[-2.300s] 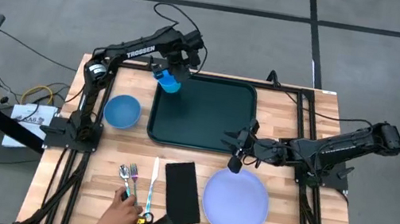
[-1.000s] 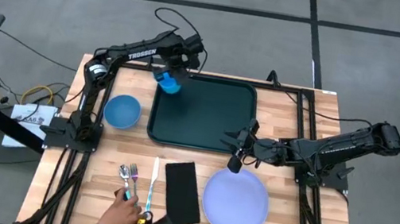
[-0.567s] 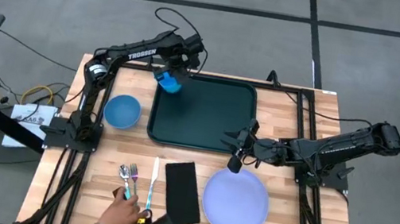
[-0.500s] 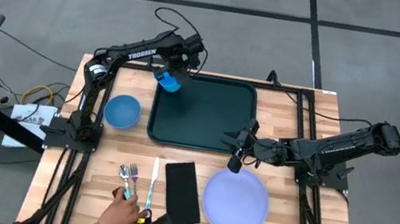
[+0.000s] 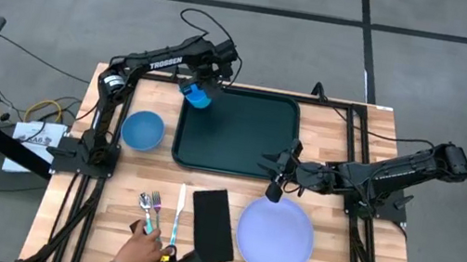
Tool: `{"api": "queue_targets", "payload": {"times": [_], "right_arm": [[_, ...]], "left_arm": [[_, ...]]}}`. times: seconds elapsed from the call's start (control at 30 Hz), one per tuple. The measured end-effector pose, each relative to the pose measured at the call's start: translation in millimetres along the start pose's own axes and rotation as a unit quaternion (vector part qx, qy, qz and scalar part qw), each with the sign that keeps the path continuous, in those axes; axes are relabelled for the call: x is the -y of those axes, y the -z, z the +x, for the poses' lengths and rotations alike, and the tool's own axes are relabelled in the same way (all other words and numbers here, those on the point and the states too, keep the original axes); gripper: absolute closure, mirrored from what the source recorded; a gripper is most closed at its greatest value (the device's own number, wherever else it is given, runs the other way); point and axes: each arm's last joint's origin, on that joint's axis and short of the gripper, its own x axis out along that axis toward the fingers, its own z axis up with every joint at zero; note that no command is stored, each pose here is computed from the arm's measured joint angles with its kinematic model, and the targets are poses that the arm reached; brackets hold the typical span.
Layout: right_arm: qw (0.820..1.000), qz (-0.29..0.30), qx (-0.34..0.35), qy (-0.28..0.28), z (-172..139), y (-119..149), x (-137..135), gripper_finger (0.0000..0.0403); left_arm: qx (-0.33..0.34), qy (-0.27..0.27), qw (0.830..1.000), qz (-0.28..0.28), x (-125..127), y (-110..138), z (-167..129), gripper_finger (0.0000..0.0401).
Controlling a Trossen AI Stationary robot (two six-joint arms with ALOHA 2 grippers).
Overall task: Set up tray
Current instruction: Put the blue cup on the top left of the black tray
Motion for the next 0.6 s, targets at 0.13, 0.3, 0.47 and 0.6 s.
{"api": "queue_targets", "payload": {"times": [0.13,0.3,0.47,0.6], "right_arm": [[1.000,0.000,0.000,0.000,0.0,0.0,0.0,0.0275],[1.000,0.000,0.000,0.000,0.0,0.0,0.0,0.0275],[1.000,0.008,-0.001,0.000,-0.1,0.2,0.1,0.0275],[1.000,0.008,-0.001,0.000,-0.1,0.2,0.1,0.0275]], "left_arm": [[0.000,-0.001,1.000,-0.008,-0.1,0.0,0.0,0.0388],[0.001,-0.001,1.000,-0.011,-0.2,-0.1,0.0,0.0382],[0.000,-0.010,1.000,-0.024,-2.0,0.1,0.0,0.0359],[0.000,-0.010,1.000,-0.025,-2.0,0.1,0.0,0.0335]]}}
